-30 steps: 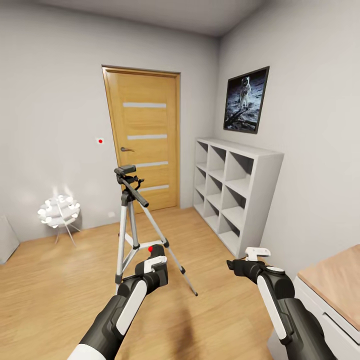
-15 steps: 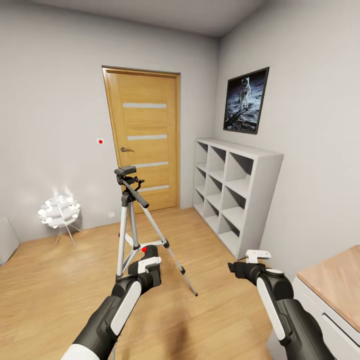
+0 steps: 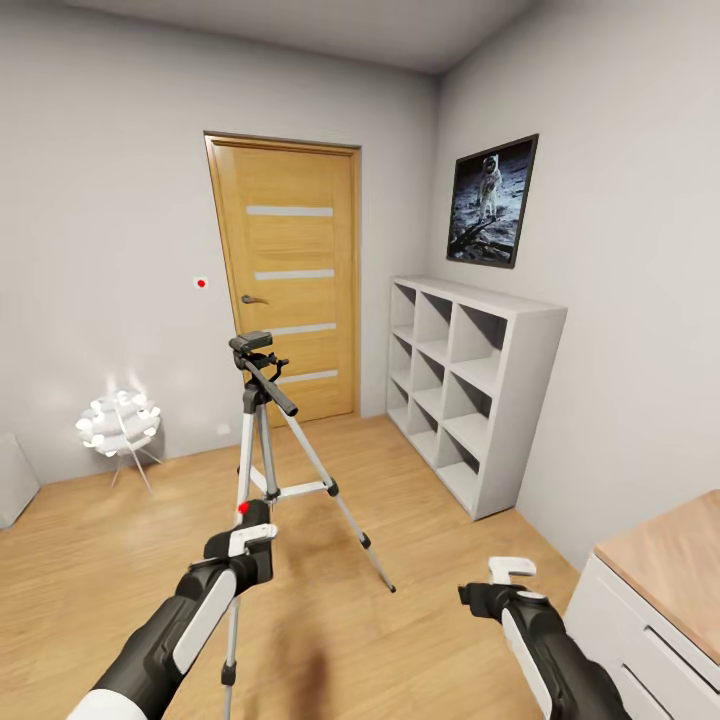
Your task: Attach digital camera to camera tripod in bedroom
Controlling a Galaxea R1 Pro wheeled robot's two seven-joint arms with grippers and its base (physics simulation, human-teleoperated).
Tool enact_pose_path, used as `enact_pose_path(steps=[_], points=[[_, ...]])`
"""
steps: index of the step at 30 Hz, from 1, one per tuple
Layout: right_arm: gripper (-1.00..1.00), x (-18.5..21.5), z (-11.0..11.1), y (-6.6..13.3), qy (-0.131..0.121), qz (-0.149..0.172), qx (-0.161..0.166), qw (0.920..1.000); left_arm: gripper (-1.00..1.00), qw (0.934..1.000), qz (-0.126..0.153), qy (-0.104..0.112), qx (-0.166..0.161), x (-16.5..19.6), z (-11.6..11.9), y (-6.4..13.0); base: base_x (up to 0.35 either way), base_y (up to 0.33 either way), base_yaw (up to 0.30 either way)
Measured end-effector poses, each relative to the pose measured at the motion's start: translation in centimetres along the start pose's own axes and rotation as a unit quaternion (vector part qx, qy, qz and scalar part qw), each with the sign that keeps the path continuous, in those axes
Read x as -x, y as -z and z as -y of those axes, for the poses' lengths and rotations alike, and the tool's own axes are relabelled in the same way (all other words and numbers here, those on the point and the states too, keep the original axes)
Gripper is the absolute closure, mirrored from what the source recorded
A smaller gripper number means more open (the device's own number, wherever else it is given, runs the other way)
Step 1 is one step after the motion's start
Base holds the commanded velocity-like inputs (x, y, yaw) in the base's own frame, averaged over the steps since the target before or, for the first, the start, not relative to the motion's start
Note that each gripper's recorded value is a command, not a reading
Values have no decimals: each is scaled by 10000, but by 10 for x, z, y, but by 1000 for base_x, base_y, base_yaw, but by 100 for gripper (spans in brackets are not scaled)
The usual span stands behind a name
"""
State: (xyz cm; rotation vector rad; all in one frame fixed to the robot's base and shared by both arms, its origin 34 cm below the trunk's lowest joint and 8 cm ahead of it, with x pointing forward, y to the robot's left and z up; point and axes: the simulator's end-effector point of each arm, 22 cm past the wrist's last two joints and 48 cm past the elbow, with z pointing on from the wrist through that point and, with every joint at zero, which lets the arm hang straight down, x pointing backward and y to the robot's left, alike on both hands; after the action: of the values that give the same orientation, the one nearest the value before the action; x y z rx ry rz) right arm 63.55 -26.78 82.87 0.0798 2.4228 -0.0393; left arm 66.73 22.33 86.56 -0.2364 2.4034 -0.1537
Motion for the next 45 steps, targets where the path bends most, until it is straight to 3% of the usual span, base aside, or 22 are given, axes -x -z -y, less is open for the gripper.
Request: enact_pose_path(steps=[5, 7, 11, 14, 16, 23, 45], points=[[-100, -28, 1, -14, 95, -58, -46, 9999, 100, 9998, -141, -1, 125, -12, -12, -5, 0, 0, 0], [-100, -48, 3, -20, 106, -217, -72, 9997, 100, 9997, -167, -5, 165, -14, -17, -6, 0, 0, 0], [-100, -124, 12, -30, 164, -968, -164, 9950, 100, 9996, -182, -15, 207, -15, -22, -7, 0, 0, 0], [-100, -170, 16, -31, 202, -1324, -204, 9908, 100, 9996, -187, -20, 218, -16, -23, -7, 0, 0, 5], [-100, -192, 19, -32, 206, -1398, -223, 9897, 100, 9996, -190, -20, 221, -16, -24, -7, 0, 0, 103], [-100, -219, 19, -32, 196, -1275, -222, 9914, 100, 9995, -208, -12, 219, -17, -24, -7, 0, 0, 224], [-100, -221, 19, -33, 190, -1214, -216, 9922, 100, 9995, -232, -11, 233, -20, -25, -8, 0, 0, 268]])
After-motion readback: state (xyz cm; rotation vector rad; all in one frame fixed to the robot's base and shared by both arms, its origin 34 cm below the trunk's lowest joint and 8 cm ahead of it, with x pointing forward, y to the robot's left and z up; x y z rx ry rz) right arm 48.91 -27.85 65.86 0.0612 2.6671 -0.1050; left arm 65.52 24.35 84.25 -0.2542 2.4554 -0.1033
